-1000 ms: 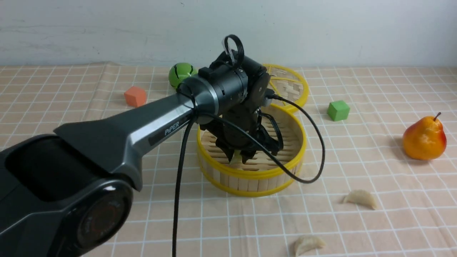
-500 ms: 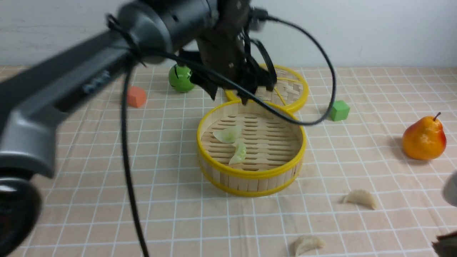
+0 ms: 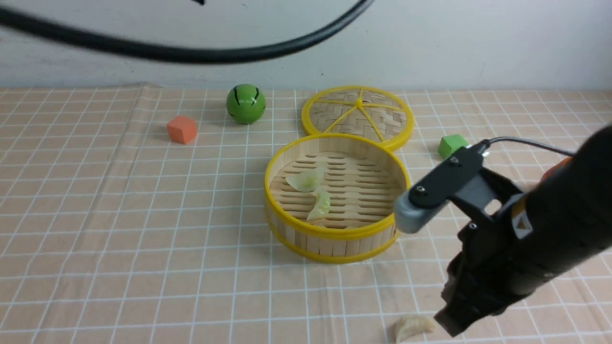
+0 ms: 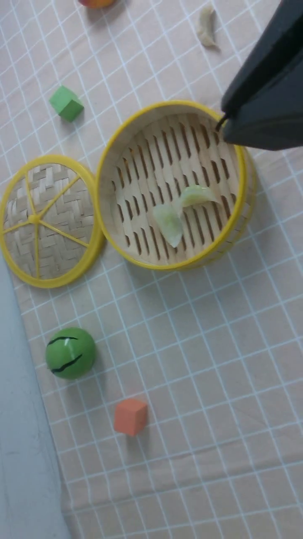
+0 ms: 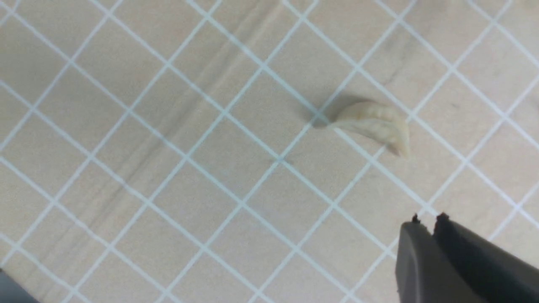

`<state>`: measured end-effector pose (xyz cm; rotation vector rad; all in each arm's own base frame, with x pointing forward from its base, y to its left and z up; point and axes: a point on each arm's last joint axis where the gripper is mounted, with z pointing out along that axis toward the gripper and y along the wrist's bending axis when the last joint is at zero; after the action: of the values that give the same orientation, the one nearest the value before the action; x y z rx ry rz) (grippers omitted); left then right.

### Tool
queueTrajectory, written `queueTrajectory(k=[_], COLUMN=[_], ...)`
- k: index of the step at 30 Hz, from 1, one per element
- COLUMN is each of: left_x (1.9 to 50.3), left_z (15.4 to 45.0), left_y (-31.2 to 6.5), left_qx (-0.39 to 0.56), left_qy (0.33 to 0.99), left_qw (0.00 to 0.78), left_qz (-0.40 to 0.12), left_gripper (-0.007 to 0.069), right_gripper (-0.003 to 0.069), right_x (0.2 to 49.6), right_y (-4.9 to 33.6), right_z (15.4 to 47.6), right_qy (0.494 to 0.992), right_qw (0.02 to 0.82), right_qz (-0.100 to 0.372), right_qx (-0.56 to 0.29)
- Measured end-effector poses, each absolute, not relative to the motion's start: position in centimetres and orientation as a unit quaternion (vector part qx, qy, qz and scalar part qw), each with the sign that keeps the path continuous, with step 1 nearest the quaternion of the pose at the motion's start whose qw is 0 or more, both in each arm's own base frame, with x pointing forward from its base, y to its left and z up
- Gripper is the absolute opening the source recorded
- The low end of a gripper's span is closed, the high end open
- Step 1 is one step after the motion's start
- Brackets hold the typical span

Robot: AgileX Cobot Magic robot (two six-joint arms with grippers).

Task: Put the dumplings into the steamer on the table with the brown tablecloth.
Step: 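Reach for and grasp a dumpling lying on the table beside the steamer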

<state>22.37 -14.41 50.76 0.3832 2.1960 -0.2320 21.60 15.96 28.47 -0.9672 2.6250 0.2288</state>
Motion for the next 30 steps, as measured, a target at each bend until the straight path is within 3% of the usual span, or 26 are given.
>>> queueTrajectory(k=[7,17,20,22,24,25,26,27,28,30], left_x=[15.8,9.9,9.4,9.3,9.3,9.3,9.3,9.3,9.3,9.3], left_z=[47.3,40.3,39.3,39.2,39.1,39.1,39.1,39.1,39.1,39.1], left_y=[-10.3,-6.4,-6.1,-6.0,-6.0,-6.0,-6.0,-6.0,-6.0,-5.9], left_qx=[0.165,0.174,0.175,0.175,0.175,0.175,0.175,0.175,0.175,0.175], left_qy=[0.898,0.918,0.921,0.922,0.922,0.922,0.922,0.922,0.922,0.922], left_qw=[0.392,0.338,0.329,0.327,0.327,0.327,0.327,0.327,0.327,0.328], left_qz=[-0.11,-0.115,-0.111,-0.11,-0.11,-0.11,-0.11,-0.11,-0.109,-0.106], left_gripper=[-0.0014,-0.0014,-0.0014,-0.0014,-0.0014,-0.0014,-0.0014,-0.0014,-0.0014,-0.0014], right_gripper=[0.0106,0.057,0.0599,0.0568,0.047,0.0458,0.0406,0.0289,0.0218,0.0181], right_x=[24.5,27.5,28.1,28.3,28.4,28.4,28.4,28.4,28.4,28.4], right_y=[15.6,17.3,17.5,17.6,17.7,17.7,17.7,17.7,17.7,17.8], right_z=[24.8,18.5,17.0,16.5,16.3,16.3,16.2,16.2,16.3,16.3], right_qy=[0.903,0.844,0.832,0.831,0.831,0.831,0.832,0.832,0.832,0.832], right_qw=[0.115,0.098,0.093,0.094,0.094,0.095,0.095,0.096,0.095,0.095], right_qz=[0.085,0.066,0.062,0.06,0.06,0.061,0.062,0.063,0.063,0.064], right_qx=[-0.406,-0.523,-0.544,-0.545,-0.545,-0.544,-0.544,-0.542,-0.542,-0.542])
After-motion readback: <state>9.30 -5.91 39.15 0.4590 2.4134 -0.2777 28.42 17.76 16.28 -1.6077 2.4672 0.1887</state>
